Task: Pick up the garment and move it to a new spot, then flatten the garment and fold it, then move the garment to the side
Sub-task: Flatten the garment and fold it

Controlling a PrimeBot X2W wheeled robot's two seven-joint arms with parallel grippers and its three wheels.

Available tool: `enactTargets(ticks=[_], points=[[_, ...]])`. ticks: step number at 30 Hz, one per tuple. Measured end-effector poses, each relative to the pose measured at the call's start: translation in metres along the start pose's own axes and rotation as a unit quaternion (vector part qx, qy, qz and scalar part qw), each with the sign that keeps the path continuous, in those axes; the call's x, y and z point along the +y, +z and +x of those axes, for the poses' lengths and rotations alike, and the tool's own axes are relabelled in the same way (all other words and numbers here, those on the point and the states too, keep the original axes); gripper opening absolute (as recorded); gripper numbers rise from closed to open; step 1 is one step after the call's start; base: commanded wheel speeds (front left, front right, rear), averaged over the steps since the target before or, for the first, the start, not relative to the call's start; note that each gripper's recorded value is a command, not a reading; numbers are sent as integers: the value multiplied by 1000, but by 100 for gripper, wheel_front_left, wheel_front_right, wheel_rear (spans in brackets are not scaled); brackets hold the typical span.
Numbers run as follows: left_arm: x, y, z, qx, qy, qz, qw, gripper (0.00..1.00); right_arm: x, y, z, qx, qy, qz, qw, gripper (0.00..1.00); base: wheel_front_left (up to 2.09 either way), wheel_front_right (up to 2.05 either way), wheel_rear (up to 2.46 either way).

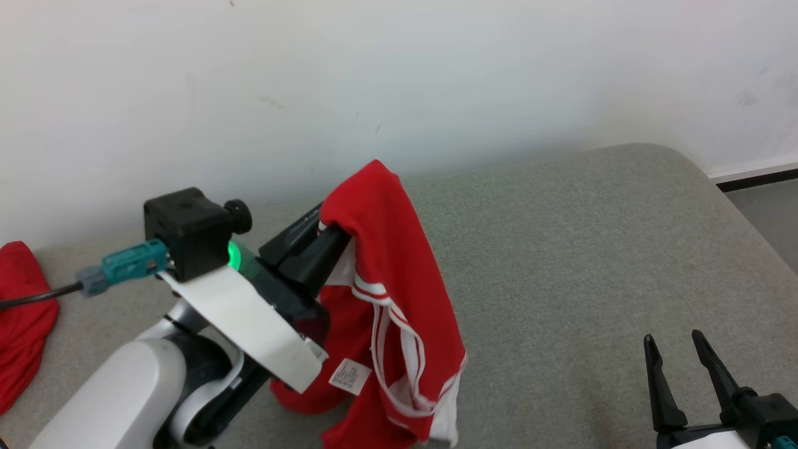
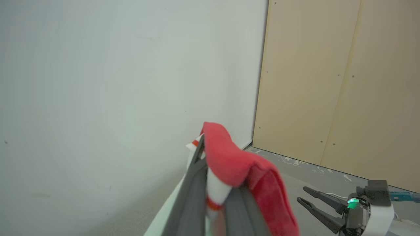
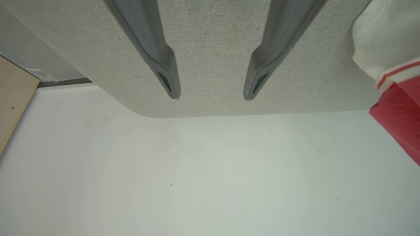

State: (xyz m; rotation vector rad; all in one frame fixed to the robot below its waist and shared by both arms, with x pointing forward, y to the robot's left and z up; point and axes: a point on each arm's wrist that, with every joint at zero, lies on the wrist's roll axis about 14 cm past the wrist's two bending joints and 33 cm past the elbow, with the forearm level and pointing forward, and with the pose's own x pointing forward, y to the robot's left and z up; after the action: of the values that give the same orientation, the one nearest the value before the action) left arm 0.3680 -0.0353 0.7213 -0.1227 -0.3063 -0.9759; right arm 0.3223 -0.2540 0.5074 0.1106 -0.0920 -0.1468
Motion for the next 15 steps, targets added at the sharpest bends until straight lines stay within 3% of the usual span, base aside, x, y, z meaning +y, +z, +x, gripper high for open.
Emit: enactTargets(ticks=[9, 15], points=[[-7, 13, -2, 22, -11, 17, 1000, 0, -2, -3, -1, 5, -4, 0, 1000, 100, 0, 0, 0], [2, -11, 22, 53, -7, -18, 998, 0, 0, -6, -1, 11, -5, 0, 1000, 100, 0, 0, 0]])
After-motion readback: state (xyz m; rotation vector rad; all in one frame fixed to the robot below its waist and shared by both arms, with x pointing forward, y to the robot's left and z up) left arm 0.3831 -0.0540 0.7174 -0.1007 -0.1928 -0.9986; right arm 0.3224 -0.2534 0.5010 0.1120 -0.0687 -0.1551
